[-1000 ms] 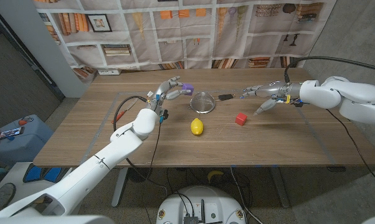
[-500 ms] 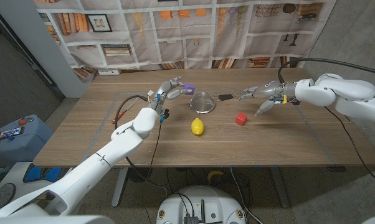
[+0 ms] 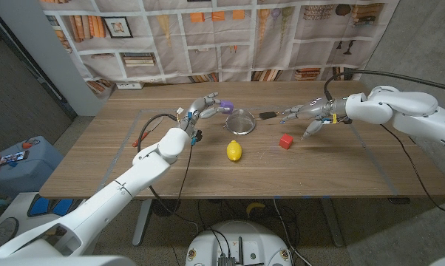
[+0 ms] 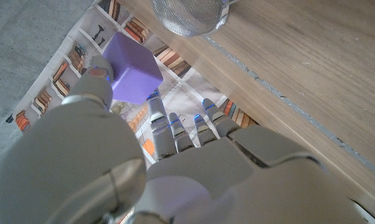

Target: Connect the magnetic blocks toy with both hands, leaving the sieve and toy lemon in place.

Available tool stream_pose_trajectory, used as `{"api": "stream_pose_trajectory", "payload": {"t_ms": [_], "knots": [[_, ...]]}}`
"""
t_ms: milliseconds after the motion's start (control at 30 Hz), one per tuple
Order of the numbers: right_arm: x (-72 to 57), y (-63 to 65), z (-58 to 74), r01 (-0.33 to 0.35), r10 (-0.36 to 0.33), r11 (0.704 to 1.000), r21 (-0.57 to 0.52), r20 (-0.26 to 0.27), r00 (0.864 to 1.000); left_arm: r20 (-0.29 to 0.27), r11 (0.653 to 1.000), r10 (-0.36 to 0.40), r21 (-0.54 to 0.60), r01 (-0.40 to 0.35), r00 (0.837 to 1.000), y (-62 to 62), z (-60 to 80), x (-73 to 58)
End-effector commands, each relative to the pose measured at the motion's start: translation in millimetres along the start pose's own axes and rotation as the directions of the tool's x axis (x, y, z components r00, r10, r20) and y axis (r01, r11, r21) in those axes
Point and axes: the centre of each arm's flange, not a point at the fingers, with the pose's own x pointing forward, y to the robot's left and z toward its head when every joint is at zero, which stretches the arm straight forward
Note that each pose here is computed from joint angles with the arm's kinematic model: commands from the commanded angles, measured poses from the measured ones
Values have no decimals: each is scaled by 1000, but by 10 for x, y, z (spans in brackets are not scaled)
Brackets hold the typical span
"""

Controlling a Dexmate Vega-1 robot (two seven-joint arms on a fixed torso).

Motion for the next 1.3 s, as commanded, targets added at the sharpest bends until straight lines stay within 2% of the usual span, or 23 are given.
{"api": "stream_pose_trajectory", "payload": {"t_ms": [33,500,967,1300], "knots": [[114,-3,47,-19,20,999,-26,45,999,-9,1000,-10,-7,10,1000,-19,-13,-49],[239,15,61,-49,51,998,-29,78,996,-9,1000,-11,0,11,1000,-6,-3,-119],[376,42,65,-53,56,998,-34,117,992,-9,1000,-26,2,26,1000,-11,-19,-66],[434,54,83,-36,41,998,-43,123,992,-12,1000,-22,-2,22,1000,-14,-27,-71]]}}
